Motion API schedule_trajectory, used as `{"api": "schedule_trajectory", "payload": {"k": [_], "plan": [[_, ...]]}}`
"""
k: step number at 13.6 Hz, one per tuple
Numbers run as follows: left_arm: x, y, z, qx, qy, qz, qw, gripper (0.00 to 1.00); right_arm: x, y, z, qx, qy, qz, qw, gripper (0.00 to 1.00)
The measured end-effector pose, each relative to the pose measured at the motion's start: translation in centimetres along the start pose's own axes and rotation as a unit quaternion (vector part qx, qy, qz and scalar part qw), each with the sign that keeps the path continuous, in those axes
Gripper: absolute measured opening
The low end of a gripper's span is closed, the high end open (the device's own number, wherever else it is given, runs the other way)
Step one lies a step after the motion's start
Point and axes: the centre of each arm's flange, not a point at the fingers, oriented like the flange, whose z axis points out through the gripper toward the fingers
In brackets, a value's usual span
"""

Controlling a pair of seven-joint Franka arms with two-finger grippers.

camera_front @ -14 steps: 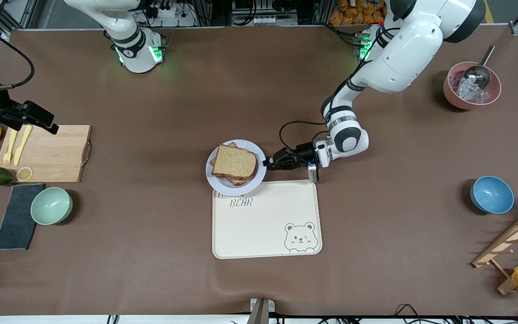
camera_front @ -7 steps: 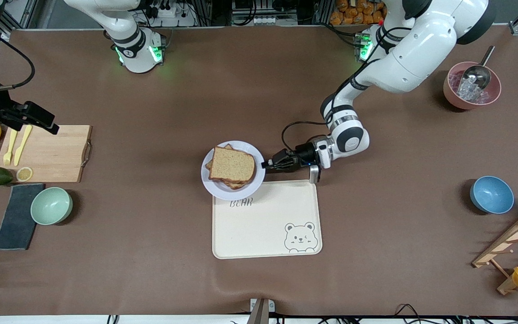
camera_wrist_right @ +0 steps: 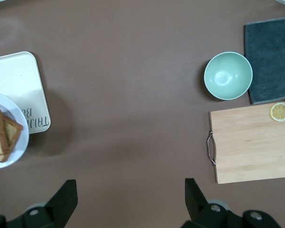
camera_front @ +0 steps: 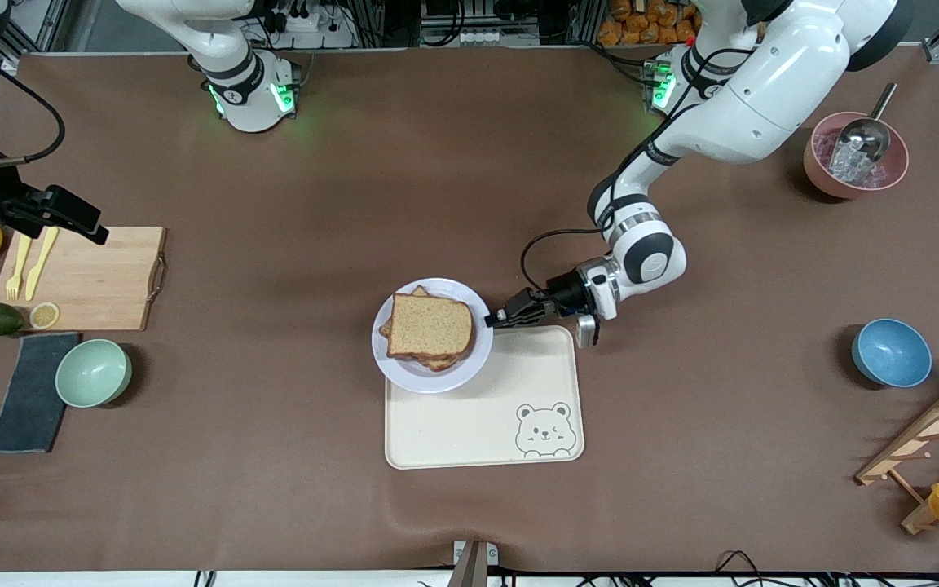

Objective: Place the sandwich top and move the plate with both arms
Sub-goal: 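Slide the plate onto the bear tray with the left gripper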

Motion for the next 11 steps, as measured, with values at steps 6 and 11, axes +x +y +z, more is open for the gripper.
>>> {"api": "schedule_trajectory", "payload": {"k": [6,11], "plan": [[5.0,-0.7,-3.6,0.021,0.019,-0.015,0.999,0.04,0.0,0.0,0.0,0.000,0.000,0.000,1.000,1.00],[7.2,-2.9,-5.0,0.034,0.031,-0.027,0.999,0.04,0.0,0.0,0.1,0.000,0.000,0.000,1.000,1.00]]}}
